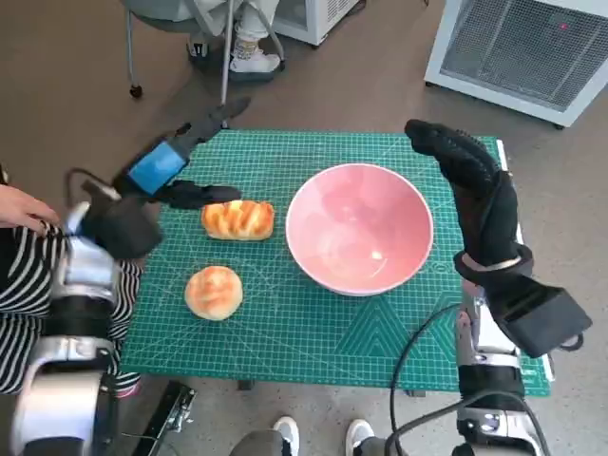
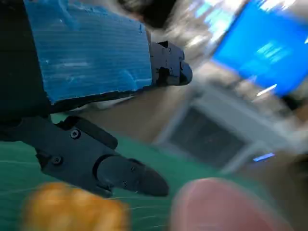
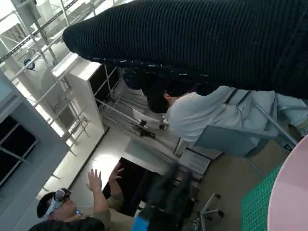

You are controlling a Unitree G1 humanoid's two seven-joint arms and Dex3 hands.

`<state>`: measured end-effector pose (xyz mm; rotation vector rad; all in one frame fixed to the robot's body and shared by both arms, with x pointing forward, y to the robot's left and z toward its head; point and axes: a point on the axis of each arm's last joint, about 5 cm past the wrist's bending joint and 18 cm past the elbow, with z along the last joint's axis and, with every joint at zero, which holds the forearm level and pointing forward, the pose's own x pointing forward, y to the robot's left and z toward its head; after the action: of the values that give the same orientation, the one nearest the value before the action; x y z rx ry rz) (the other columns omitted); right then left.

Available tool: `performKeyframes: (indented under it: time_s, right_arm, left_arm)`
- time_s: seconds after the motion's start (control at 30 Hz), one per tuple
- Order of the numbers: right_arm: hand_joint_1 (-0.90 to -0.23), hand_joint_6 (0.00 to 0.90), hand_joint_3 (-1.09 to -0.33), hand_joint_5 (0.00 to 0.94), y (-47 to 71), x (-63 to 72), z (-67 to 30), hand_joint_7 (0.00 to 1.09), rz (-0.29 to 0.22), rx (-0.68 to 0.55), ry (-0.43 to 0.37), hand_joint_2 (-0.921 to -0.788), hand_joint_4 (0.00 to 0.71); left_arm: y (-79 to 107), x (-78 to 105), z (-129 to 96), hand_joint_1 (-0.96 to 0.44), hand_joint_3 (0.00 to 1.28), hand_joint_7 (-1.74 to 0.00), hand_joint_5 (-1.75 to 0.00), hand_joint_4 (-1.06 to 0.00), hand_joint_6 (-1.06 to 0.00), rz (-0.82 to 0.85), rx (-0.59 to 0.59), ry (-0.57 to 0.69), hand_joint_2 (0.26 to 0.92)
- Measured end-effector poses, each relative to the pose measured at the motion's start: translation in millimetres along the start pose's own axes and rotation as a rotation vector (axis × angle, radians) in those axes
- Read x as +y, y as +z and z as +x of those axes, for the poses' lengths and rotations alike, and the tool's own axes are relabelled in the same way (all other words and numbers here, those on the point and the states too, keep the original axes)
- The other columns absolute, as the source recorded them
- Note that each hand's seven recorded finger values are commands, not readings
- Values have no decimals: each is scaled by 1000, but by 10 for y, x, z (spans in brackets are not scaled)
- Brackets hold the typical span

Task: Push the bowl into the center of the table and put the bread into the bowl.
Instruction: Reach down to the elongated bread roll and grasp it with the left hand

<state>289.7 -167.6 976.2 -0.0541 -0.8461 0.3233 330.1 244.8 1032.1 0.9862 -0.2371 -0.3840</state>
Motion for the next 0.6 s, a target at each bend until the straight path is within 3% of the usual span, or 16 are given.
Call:
performKeyframes:
  time_s: [0.17,0.33,0.6]
  right_arm:
    - [-762,115,-732,5,4,3,-1,277,-2,-1,-7,-921,138]
    - [-756,112,-730,5,4,3,-8,288,-1,1,-9,-921,140]
    - [-748,110,-729,5,12,-10,-17,308,-3,5,-13,-921,143]
  left_arm:
    - [38,17,81,189,22,-23,0,-58,-274,52,103,-76,770]
    - [38,-50,142,189,23,-14,-1,-57,-277,59,131,-131,776]
    - [18,-172,227,128,16,-3,-1,-61,-274,88,195,-215,773]
